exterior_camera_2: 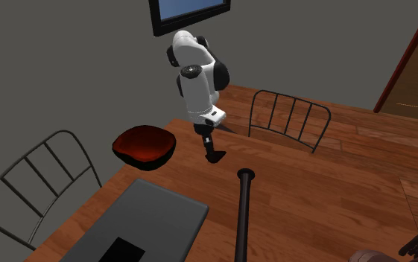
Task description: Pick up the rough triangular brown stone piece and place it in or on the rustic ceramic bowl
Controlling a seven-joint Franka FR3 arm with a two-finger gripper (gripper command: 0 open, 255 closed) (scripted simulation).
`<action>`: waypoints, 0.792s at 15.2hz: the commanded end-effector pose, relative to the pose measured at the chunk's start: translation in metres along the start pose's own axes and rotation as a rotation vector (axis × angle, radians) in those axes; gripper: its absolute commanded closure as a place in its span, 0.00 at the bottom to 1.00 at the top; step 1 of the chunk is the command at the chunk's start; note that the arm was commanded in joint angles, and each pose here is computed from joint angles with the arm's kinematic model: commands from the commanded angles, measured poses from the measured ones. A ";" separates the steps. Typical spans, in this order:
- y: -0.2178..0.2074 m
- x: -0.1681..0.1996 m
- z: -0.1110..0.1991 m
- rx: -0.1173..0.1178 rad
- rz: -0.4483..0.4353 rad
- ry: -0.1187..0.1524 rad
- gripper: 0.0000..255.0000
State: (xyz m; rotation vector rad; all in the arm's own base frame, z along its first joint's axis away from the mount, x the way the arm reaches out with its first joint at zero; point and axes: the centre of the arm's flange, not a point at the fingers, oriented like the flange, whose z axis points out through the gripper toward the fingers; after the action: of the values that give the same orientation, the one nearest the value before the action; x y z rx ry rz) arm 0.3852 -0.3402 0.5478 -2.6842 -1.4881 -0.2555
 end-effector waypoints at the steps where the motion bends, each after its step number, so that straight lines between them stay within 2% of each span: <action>1: 0.003 -0.001 0.007 0.014 -0.018 0.008 0.00; 5: 0.002 0.000 0.031 0.014 -0.018 0.008 0.00; 12: 0.002 0.000 0.031 0.014 -0.018 0.008 0.00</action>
State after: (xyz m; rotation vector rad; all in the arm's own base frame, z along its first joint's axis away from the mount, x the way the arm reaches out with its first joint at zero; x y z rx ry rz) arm 0.3906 -0.3376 0.5169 -2.6571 -1.5063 -0.2562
